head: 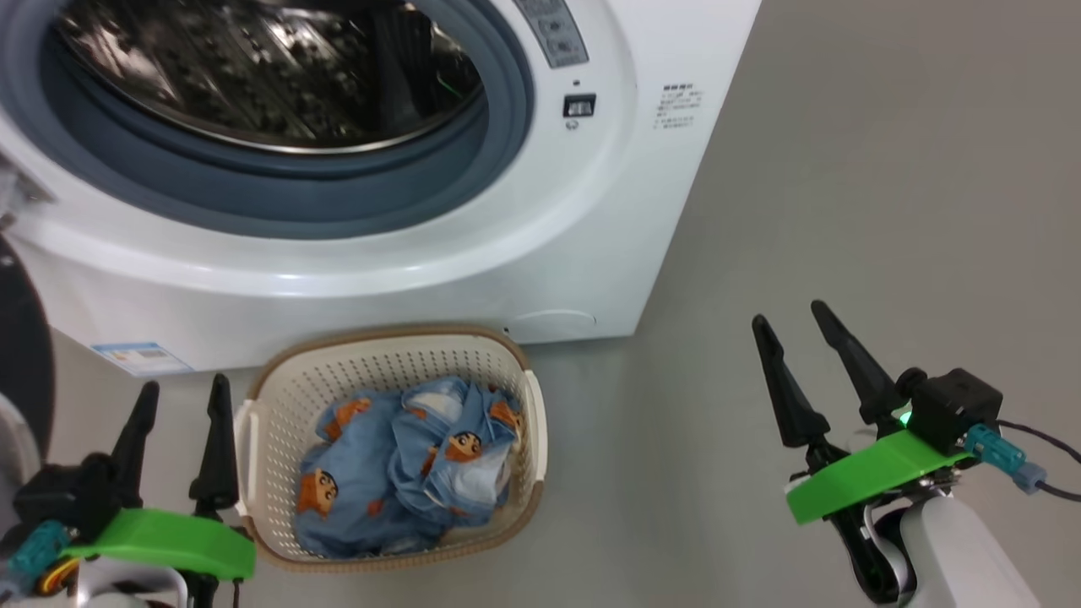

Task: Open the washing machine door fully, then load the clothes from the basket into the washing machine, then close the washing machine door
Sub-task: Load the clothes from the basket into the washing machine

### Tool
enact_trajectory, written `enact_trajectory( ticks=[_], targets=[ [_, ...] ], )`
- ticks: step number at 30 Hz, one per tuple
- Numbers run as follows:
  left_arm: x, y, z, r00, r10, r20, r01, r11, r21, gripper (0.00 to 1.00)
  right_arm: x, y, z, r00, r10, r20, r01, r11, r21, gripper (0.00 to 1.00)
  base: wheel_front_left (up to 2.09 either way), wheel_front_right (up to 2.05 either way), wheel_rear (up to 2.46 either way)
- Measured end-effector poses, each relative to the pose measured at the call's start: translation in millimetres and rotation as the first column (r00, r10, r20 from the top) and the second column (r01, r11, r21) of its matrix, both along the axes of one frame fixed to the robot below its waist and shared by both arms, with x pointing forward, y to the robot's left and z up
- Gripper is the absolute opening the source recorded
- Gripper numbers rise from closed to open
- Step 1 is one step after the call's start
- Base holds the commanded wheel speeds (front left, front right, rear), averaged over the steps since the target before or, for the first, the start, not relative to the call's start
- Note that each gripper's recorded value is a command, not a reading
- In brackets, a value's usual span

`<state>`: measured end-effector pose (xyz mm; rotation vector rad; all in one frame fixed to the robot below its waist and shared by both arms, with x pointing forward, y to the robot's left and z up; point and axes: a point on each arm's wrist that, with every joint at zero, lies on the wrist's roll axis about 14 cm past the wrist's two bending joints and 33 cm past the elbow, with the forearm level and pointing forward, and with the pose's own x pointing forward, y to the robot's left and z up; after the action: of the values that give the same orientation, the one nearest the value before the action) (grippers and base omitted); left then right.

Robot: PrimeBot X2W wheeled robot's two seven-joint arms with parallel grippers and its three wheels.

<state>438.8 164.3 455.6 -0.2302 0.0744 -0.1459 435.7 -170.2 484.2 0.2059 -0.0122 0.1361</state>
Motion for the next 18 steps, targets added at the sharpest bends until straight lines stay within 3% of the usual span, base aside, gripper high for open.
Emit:
enact_trajectory(
  ticks=[10, 18],
  targets=[
    [27.0, -19.6, -48.2, 0.991, -0.081, -0.107, 0.080, 0.997, -0.014, 1.00, 17.1, -9.4, -21.7, 0.998, -0.042, -0.039, 0.042, 0.999, -0.008, 1.00, 0.00, 0.00, 0.00],
    [38.5, -41.4, -106.3, 0.950, -0.175, -0.259, 0.177, 0.984, -0.015, 1.00, 32.9, -12.3, -39.3, 0.996, -0.061, -0.066, 0.060, 0.998, -0.007, 1.00, 0.00, 0.00, 0.00]
  ],
)
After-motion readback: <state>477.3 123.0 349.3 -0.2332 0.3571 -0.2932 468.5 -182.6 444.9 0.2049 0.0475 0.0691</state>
